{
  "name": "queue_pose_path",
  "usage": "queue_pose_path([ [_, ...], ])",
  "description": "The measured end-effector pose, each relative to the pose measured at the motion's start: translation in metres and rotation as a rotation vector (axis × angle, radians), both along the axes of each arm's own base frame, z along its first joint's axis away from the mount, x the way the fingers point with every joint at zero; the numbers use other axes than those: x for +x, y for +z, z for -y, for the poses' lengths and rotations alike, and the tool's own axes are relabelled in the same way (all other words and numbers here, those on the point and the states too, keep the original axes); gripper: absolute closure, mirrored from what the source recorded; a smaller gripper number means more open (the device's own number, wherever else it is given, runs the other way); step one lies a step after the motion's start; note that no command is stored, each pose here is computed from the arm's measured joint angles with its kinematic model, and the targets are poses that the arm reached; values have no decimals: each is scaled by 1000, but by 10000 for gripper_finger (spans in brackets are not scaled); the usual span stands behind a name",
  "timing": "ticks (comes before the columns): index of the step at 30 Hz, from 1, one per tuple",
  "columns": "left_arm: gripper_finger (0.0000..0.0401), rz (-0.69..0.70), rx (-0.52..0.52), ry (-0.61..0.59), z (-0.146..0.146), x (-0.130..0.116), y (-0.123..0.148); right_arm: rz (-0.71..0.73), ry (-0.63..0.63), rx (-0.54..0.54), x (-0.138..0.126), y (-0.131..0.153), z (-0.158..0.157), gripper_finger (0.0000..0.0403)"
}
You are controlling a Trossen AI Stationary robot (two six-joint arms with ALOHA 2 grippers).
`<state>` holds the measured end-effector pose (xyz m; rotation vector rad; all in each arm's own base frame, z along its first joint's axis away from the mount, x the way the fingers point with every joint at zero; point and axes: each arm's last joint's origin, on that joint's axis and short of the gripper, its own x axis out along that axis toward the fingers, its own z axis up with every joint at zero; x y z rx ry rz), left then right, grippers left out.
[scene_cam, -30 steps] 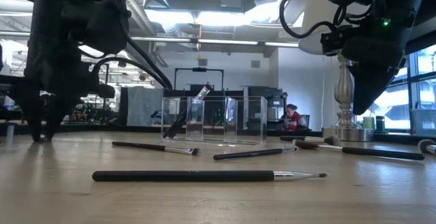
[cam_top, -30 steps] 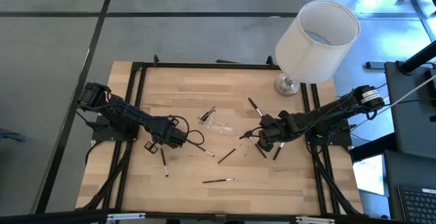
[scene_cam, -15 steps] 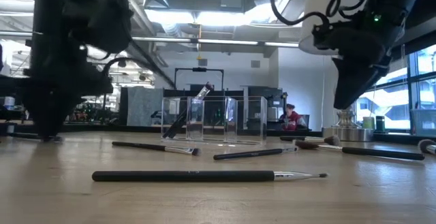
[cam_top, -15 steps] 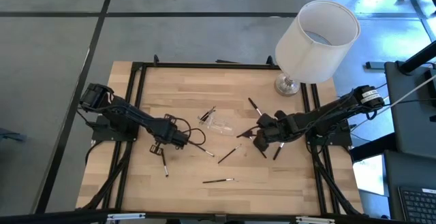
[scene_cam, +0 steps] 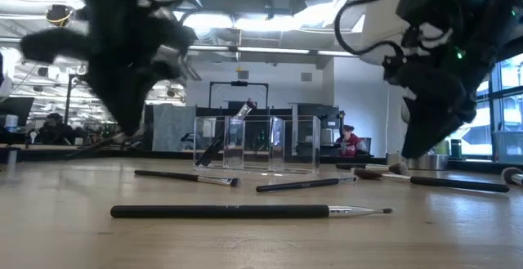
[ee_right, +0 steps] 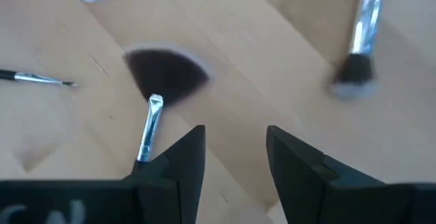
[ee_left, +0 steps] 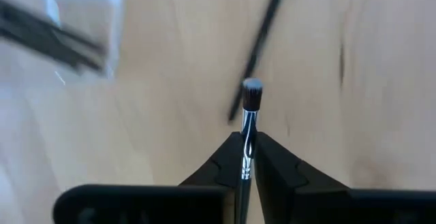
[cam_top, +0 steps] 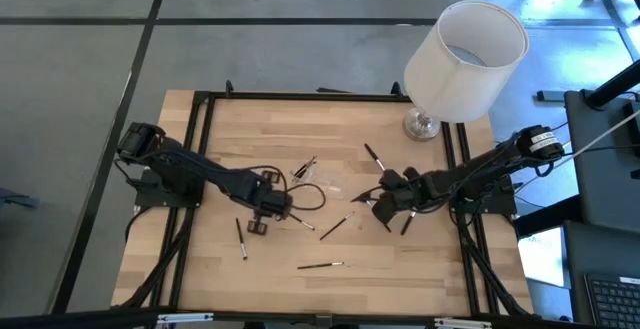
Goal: Put items in baskets/containers
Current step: Put the foundation brush into the transparent organizer
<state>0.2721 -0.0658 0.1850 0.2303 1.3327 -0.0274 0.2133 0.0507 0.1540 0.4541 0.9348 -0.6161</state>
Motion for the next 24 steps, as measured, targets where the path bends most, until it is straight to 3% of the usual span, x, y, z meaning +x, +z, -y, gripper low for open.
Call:
queue_pose_path([
  [3, 376, 149, 21, -13, -1, 21, 24, 13, -23, 18, -6, -11, 2, 247],
  [7, 372, 364, 130, 26, -11, 44, 50, 22, -23, 32, -8, -16, 2, 247],
  [11, 372, 554, 215, 153, -32, 62, 70, 56, -35, -17, -5, -14, 4, 247],
  [15, 373, 647, 234, 334, -57, 68, 75, 68, -16, -23, -3, -13, 5, 247],
  [19, 369, 637, 152, 485, -83, 66, 71, 68, -7, -26, -3, -13, 5, 247],
  [24, 370, 588, -106, 635, -100, 59, 53, 67, -4, -28, -3, -13, 5, 247],
])
